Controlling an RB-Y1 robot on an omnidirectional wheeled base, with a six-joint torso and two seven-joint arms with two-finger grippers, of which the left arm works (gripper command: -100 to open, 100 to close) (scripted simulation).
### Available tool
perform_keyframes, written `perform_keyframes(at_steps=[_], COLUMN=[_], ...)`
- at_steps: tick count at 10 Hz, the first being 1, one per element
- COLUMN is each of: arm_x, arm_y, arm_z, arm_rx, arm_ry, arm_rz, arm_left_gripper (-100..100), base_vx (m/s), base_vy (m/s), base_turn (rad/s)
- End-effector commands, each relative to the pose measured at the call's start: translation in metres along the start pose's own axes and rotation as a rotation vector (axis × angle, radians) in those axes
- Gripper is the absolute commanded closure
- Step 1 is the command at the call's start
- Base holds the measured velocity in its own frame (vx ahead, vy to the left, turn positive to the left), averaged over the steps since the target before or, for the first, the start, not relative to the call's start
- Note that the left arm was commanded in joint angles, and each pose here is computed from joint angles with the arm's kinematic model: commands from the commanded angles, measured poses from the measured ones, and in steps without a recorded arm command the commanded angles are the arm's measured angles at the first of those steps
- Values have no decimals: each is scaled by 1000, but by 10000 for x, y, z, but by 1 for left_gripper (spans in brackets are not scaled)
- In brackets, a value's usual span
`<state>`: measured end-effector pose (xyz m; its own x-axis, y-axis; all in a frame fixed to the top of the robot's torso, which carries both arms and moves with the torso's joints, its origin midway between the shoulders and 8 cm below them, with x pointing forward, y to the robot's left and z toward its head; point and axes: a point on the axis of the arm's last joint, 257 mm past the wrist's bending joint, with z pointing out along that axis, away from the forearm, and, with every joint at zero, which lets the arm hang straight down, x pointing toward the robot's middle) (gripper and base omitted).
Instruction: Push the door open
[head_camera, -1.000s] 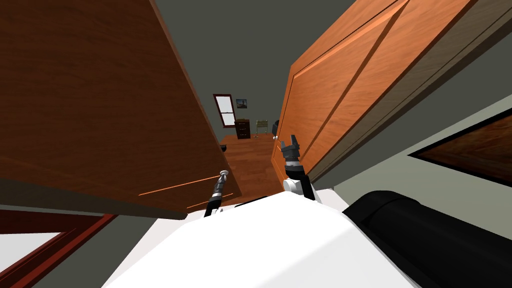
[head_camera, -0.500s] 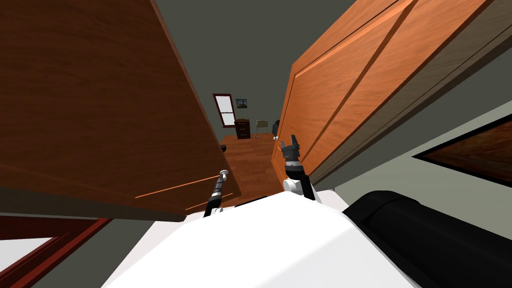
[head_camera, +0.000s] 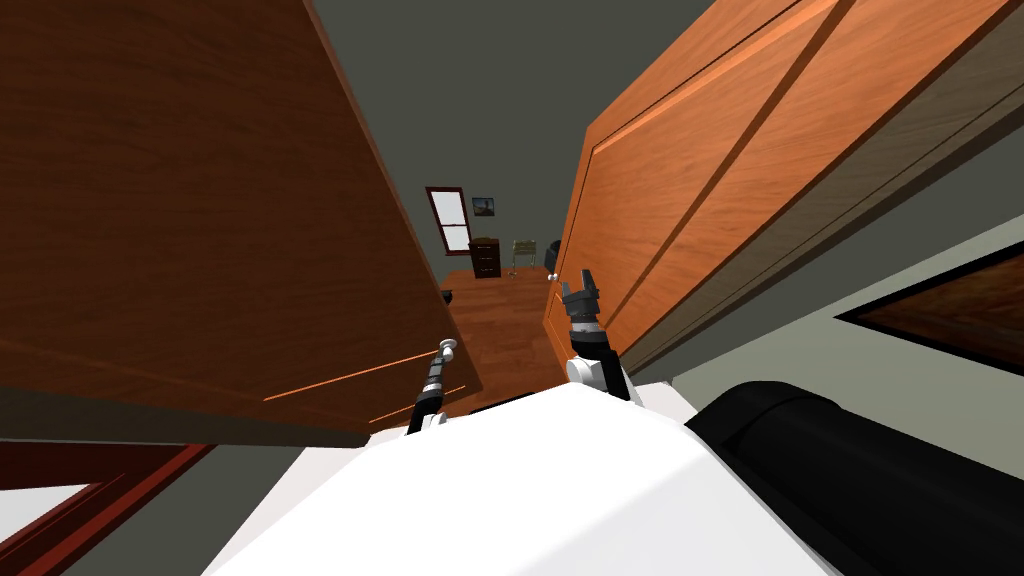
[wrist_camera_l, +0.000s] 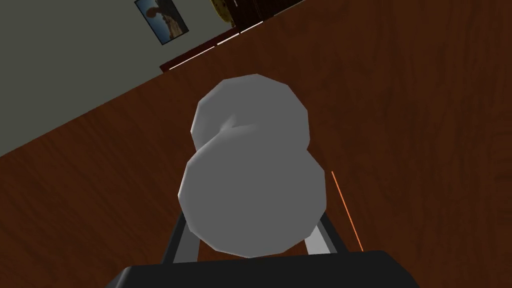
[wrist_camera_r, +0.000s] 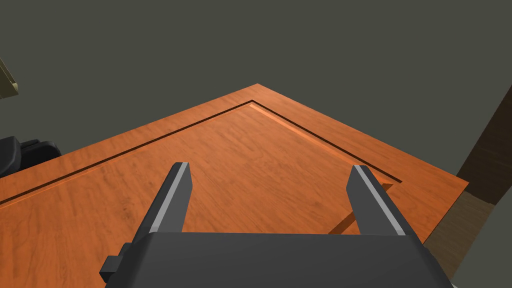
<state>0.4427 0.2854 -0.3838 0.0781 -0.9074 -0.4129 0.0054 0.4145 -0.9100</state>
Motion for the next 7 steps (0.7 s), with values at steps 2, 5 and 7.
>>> perform_keyframes(at_steps=[2, 5, 7], arm_x=[-78, -163, -234], arm_y=[11, 51, 96], arm_z=[30, 14, -20], arm_rx=[0, 0, -1], arm_ry=[-22, -28, -27], arm_rz=[-83, -50, 23], arm_left_gripper=[100, -100, -100], base_vx=[47, 26, -27], base_vy=[3, -13, -81], base_turn=[7, 6, 30])
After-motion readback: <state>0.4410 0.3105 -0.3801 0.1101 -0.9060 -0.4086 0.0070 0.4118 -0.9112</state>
